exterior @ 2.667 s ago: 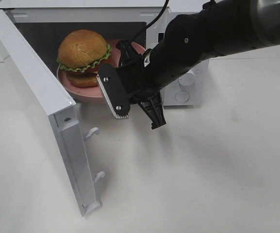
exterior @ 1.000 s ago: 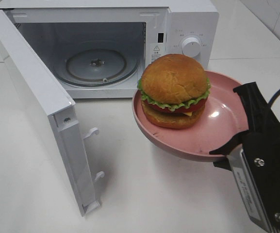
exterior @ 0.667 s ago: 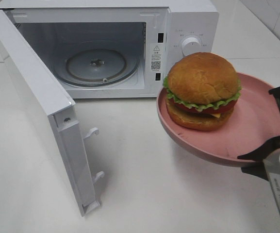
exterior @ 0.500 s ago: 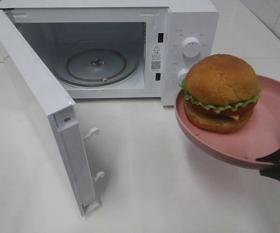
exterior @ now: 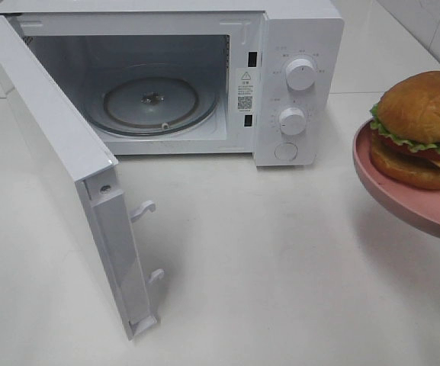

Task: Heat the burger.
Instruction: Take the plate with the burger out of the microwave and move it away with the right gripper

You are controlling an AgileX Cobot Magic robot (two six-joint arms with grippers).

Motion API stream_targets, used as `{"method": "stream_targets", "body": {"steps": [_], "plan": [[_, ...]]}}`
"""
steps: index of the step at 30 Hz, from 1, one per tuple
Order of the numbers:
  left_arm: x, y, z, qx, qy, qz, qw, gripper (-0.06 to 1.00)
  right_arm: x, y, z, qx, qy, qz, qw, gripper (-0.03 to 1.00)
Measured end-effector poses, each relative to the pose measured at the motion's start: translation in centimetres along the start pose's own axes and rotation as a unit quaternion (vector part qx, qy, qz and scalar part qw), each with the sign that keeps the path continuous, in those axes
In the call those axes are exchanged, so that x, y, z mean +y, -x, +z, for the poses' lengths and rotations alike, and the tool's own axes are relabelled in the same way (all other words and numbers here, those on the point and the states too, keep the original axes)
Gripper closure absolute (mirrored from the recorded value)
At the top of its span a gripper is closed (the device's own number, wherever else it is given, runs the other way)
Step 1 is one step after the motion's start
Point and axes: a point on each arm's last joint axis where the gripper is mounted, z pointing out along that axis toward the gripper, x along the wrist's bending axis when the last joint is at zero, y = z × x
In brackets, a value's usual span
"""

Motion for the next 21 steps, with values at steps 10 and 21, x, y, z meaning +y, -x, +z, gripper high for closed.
{"method": "stream_targets", "body": {"steps": [10, 21], "plan": [[0.0, 0.0, 0.0, 0.000, 0.000, 0.000, 1.000, -0.05, -1.2, 0.3, -0.1, -0.026, -0.064, 0.102, 0.992, 0.86], [0.0, 0.0, 0.0, 0.000, 0.000, 0.000, 1.000, -0.05, -2.6, 0.8, 0.0, -0.075, -0.145, 0.228, 0.960, 0.86]]}}
